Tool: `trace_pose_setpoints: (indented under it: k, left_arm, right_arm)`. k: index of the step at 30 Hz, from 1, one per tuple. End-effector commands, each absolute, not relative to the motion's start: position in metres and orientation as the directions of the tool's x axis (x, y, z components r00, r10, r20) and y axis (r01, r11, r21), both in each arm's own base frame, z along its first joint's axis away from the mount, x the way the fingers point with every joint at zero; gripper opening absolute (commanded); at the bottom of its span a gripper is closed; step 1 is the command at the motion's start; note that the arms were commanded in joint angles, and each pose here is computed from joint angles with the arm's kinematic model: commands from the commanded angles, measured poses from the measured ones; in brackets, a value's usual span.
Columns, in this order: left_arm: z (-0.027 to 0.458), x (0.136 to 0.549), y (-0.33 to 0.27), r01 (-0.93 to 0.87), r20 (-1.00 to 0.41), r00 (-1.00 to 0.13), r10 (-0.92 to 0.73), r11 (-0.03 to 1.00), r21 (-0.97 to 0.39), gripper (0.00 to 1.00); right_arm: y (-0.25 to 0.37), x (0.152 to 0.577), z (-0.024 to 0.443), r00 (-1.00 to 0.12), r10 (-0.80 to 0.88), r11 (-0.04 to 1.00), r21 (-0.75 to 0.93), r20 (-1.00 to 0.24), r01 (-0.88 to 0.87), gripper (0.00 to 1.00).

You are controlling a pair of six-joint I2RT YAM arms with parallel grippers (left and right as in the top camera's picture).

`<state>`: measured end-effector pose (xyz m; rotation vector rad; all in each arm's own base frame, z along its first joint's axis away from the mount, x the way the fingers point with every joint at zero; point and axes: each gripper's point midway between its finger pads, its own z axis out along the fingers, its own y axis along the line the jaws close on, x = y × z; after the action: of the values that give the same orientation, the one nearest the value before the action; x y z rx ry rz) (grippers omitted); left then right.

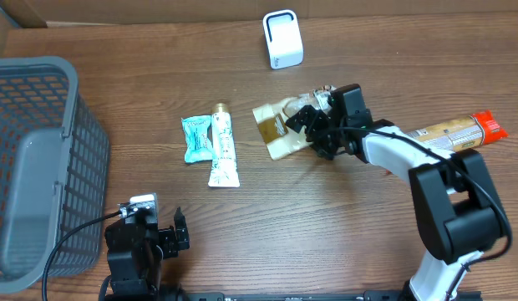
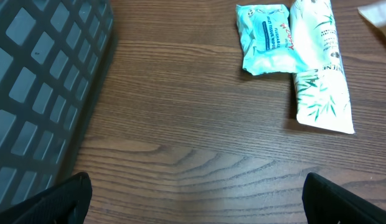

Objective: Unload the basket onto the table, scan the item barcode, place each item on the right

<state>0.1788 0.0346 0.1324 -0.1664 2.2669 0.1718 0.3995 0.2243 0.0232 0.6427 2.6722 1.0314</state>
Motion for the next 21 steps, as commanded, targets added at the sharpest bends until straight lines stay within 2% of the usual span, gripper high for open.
trace_pose_setpoints:
  k: [1,4,7,10,12,17,21]
  left_arm:
    - [0.133,0.179,0.034,-0.164,-0.767,-0.640,-0.047,0.984,0.076,1.00]
    - [0.133,0.179,0.034,-0.164,-0.767,-0.640,-0.047,0.984,0.076,0.99]
    - [0.133,0.179,0.034,-0.164,-0.767,-0.640,-0.047,0.984,0.076,1.00]
    - [0.133,0.179,0.034,-0.164,-0.767,-0.640,-0.047,0.984,0.076,0.99]
    - [0.133,0.179,0.034,-0.164,-0.767,-0.640,-0.047,0.984,0.076,0.99]
    - [0.133,0.179,0.034,-0.164,-0.767,-0.640,-0.047,0.984,0.076,1.00]
    - [0.133,0.179,0.034,-0.164,-0.767,-0.640,-0.047,0.984,0.076,1.00]
  right_arm:
    - [0.208,0.383,-0.044,-0.851,0.526,0.703,0.559,0.007,0.439,0.77]
    - [0.209,0.386,-0.048,-0.851,0.525,0.701,0.565,0.002,0.434,0.48]
    - [0.213,0.384,-0.046,-0.867,0.498,0.703,0.580,0.010,0.411,0.25]
    - [0.216,0.382,-0.042,-0.891,0.454,0.702,0.608,0.019,0.371,0.09]
    - [0.216,0.382,-0.037,-0.905,0.425,0.693,0.633,0.027,0.344,0.04]
    - [0.217,0.380,-0.020,-0.938,0.345,0.669,0.693,0.030,0.268,0.04]
    - [0.220,0.372,0.013,-0.981,0.186,0.642,0.762,-0.053,0.080,0.04]
